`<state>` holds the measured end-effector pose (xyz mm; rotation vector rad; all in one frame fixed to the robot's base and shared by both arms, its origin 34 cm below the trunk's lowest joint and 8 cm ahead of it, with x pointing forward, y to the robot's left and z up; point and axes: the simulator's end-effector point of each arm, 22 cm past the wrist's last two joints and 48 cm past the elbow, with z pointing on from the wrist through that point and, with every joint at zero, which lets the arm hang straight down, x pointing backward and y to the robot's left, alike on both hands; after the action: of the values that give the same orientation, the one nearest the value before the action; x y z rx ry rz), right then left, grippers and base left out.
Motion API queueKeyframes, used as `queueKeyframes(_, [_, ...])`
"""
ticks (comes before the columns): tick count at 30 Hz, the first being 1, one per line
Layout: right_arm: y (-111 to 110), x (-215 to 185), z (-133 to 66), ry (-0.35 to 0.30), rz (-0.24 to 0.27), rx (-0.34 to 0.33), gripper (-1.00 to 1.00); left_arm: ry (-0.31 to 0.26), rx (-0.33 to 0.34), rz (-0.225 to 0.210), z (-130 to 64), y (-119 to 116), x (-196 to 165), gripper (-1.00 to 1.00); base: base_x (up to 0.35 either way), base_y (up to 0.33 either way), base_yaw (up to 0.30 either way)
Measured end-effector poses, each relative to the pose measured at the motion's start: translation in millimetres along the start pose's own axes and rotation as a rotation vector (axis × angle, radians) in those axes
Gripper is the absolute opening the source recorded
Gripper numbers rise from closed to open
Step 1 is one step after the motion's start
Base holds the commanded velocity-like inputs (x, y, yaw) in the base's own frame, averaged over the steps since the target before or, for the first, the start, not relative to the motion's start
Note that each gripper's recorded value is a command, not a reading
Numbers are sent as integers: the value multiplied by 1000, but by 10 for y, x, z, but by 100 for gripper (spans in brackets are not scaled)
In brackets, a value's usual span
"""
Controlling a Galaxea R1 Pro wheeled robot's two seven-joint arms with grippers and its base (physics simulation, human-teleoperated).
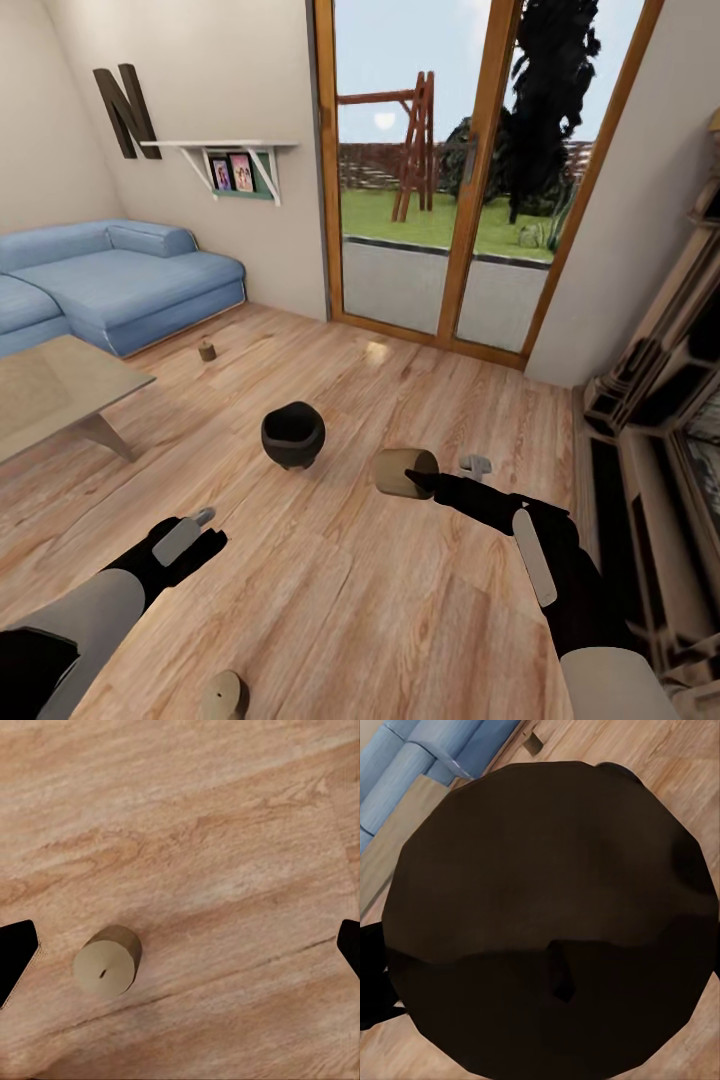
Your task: Place each of the two pumpkins and all three candles from the living room inside a cabinet in the living room (use any cabinet), then make sure every cabinet is closed, and position the cauldron so it is next to a table in the living room.
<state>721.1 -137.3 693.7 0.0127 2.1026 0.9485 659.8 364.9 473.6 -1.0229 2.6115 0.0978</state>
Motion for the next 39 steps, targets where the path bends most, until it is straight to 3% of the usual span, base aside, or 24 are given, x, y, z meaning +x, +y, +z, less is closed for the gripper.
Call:
queueKeyframes(16, [-181,249,88,-1,-1,-3,-100,-5,-3,-6,293,100,101,100,0,0,0])
queueKeyframes(27, [-141,424,121,-1,-3,-89,-100,-2,-7,-6,507,154,231,100,0,0,0])
queueKeyframes(39, [-269,633,180,1,-6,-97,-100,35,-34,0,778,306,493,100,0,0,0])
